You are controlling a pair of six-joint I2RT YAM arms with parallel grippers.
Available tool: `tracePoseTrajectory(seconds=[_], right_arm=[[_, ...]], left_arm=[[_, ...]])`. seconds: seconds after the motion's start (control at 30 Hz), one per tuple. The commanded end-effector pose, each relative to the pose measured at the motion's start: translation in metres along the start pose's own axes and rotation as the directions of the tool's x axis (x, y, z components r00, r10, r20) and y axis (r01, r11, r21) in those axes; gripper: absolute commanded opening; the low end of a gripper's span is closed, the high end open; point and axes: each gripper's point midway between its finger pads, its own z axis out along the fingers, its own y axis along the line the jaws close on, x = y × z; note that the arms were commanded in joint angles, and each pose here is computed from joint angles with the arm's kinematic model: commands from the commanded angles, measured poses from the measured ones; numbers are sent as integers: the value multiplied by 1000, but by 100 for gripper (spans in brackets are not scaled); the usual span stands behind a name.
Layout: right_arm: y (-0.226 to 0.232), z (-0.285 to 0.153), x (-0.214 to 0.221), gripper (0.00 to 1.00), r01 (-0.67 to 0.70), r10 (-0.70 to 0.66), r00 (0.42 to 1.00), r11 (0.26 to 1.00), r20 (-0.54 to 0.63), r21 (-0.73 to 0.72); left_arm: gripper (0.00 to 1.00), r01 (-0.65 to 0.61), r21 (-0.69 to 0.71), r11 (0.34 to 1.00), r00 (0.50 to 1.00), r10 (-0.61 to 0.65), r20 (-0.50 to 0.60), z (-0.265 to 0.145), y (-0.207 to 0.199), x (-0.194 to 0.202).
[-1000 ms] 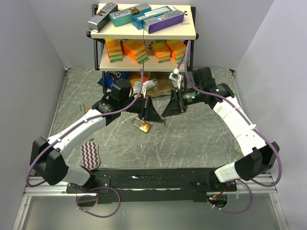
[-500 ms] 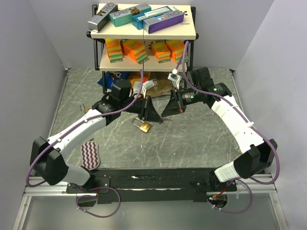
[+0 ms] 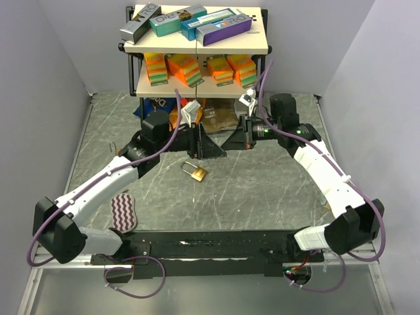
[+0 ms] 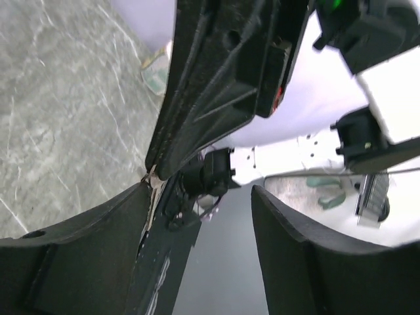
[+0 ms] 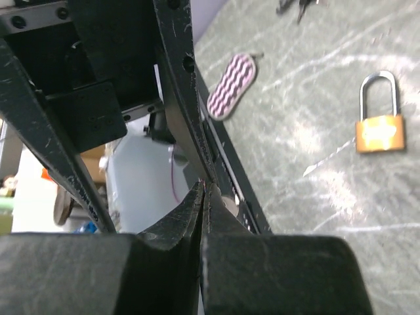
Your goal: Unlock with the key
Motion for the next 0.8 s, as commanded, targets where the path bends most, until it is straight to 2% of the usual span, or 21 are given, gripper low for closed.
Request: tracePoseTrajectory(seconds=[0.0,0.1,0.13,0.2,0.23,0.3,0.33,0.4,0.43,0.5,0.53,0.77], right_arm=[[25,-11,-22,0,79,-76,989,997,125,-19],[27,-15,-28,0,120,-119,977,993,180,1],[25,-16,-29,0,123,-124,974,992,190,18],[21,-21,-34,0,157,-171,958,984,229,81],[22,-24,-36,0,180,-200,948,978,249,102],[16,-27,-41,0,213,-251,927,964,277,159],[16,-28,-43,0,230,-274,918,957,288,178],[18,-30,-46,0,290,-346,890,932,297,216],[13,-33,-51,0,318,-397,867,907,301,278],[15,-30,-51,0,358,-447,846,880,289,313],[11,-33,-55,0,379,-490,823,850,287,365],[10,-29,-53,0,467,-608,752,764,253,445]], left_arm=[[69,-10,-23,1000,994,12,110,-5,-4,-23],[68,124,-122,985,976,-99,193,-10,14,-42],[68,223,-135,965,959,-193,208,-11,19,-43],[69,323,-139,936,925,-282,255,-17,25,-52],[69,413,-113,904,887,-371,275,-17,23,-54],[71,512,-96,853,834,-468,291,-18,31,-52],[71,593,-83,801,783,-550,291,-17,34,-50],[72,665,-80,742,733,-629,259,-15,41,-38],[72,714,-69,697,689,-682,244,-12,43,-34],[73,736,-42,675,667,-714,215,-10,41,-33],[73,764,-40,644,636,-742,209,-8,41,-33],[74,850,5,527,518,-836,182,-4,40,-34]])
